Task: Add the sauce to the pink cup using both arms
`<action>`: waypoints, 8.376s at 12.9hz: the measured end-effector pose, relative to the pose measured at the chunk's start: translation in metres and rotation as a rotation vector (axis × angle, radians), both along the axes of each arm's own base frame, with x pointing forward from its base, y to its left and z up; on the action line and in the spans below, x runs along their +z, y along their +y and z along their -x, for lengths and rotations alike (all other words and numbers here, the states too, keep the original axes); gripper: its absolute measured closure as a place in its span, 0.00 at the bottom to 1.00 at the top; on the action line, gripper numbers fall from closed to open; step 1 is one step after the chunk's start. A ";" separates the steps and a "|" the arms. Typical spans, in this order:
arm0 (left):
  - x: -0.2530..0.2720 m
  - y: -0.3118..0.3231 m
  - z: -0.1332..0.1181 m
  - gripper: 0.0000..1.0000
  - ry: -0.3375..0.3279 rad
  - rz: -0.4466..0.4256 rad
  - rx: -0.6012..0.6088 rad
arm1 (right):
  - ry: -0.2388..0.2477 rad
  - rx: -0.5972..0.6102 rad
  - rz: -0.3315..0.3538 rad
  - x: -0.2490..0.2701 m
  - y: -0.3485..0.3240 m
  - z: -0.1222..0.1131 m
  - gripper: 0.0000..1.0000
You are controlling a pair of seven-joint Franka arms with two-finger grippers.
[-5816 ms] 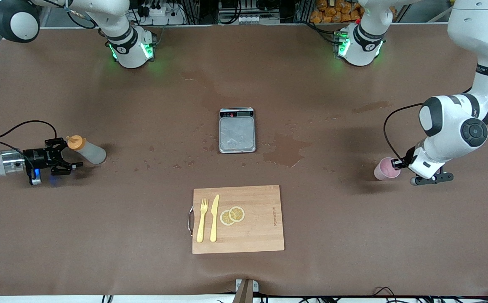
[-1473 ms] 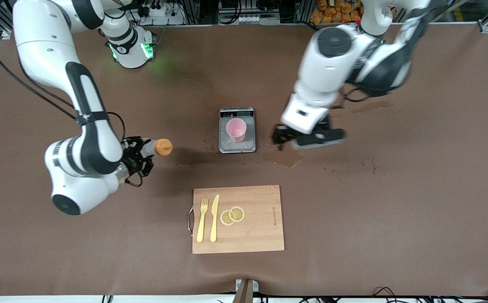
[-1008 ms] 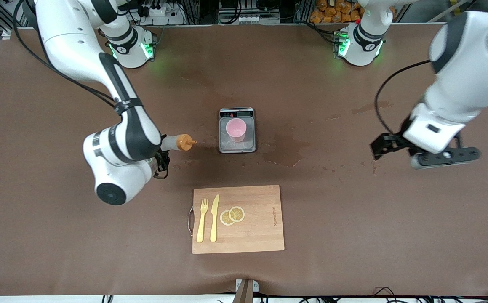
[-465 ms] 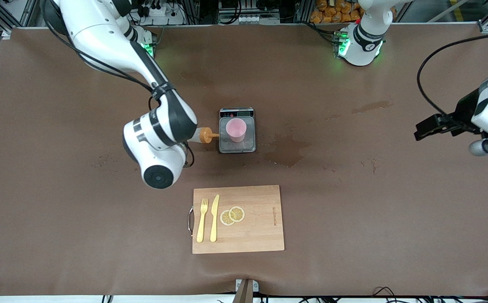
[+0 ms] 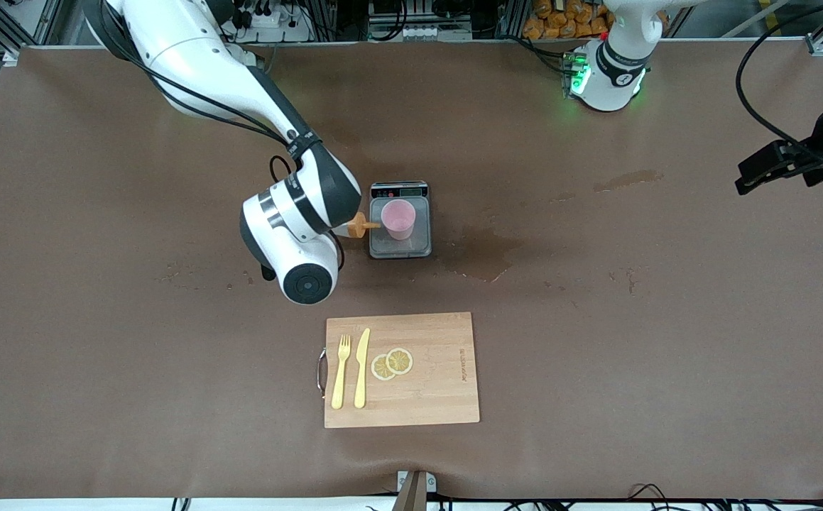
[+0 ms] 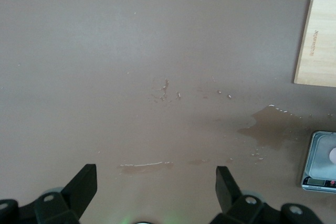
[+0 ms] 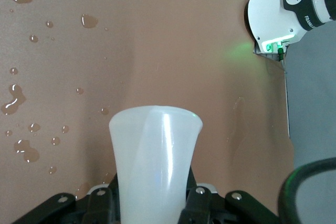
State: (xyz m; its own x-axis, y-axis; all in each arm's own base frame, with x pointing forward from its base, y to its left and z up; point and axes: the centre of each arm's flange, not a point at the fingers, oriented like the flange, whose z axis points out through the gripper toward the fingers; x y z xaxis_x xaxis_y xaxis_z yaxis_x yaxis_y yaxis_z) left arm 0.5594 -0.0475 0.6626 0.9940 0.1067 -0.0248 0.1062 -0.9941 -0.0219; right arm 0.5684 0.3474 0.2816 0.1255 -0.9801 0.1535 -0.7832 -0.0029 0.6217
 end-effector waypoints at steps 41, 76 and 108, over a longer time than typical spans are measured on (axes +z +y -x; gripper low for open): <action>-0.031 -0.023 0.013 0.00 0.003 -0.008 -0.056 | 0.124 0.096 -0.548 0.049 -0.188 -0.066 0.47; -0.022 -0.025 0.017 0.00 -0.014 -0.007 -0.060 | -0.110 0.185 -1.335 -0.064 -0.533 -0.055 0.00; -0.019 -0.033 0.023 0.00 0.000 -0.008 -0.076 | -0.573 1.213 -0.657 0.361 -0.343 0.018 0.00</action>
